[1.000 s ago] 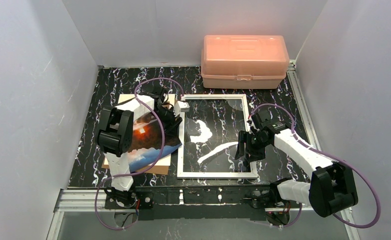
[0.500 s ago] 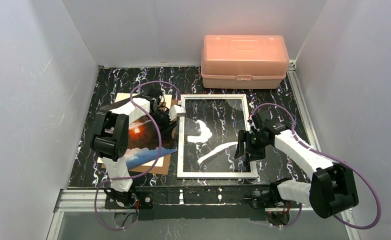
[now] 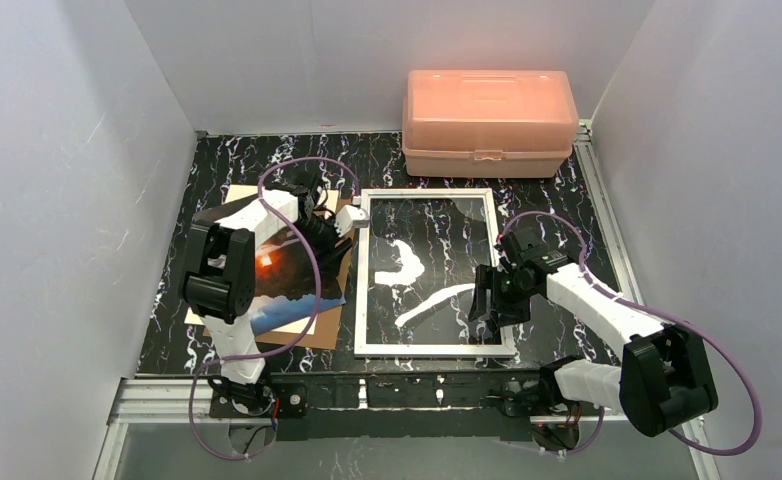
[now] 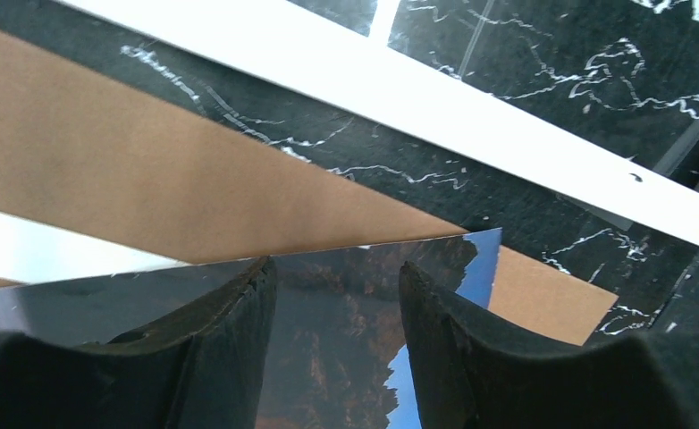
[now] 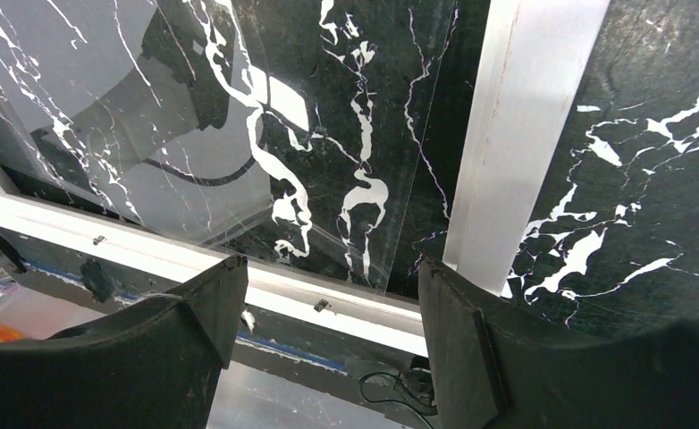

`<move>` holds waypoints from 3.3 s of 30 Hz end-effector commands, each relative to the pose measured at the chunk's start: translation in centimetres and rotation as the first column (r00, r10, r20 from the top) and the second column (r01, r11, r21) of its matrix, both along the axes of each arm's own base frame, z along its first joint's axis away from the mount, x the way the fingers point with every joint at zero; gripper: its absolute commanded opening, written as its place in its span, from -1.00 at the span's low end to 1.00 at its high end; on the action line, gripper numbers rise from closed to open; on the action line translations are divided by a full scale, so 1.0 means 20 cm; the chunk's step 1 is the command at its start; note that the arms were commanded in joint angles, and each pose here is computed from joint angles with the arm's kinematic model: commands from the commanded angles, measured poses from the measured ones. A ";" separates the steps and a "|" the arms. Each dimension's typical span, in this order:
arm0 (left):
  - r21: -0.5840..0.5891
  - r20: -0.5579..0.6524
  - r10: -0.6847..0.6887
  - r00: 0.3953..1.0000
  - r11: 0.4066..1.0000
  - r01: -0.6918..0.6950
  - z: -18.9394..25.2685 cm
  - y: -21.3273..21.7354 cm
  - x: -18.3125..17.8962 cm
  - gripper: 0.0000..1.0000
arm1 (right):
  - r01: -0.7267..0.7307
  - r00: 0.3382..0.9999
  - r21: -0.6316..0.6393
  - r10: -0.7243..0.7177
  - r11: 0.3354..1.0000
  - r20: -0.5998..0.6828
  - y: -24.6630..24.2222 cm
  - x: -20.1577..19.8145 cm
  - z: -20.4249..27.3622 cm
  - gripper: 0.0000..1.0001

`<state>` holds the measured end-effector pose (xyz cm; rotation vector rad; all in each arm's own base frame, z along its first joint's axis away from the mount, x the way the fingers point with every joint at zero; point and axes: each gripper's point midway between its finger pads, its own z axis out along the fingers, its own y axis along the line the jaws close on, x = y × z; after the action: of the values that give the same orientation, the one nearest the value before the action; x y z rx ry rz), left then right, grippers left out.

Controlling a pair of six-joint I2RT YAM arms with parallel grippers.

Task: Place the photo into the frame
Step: Adjust the photo frame item on the photo frame.

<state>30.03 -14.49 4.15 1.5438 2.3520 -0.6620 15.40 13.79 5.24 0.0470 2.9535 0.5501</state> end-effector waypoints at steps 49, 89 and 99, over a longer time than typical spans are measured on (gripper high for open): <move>-0.027 0.048 -0.173 0.984 0.984 0.175 -0.12 -0.18 -0.16 0.02 | -0.018 0.992 0.097 0.006 0.995 0.125 0.17 0.01 0.06 0.26; -0.081 0.059 -0.027 0.998 0.996 0.031 0.05 -0.17 -0.07 -0.01 | -0.054 0.909 0.229 -0.047 0.972 0.414 0.21 0.22 0.63 -0.97; -0.095 0.050 -0.029 0.998 0.995 0.034 0.05 -0.19 -0.07 -0.02 | -0.079 0.916 0.182 -0.001 0.980 0.402 0.17 0.20 0.60 -0.97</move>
<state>28.10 -17.65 2.86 1.5661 2.2849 -0.7060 19.08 17.38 15.79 -0.0409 2.5287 0.7562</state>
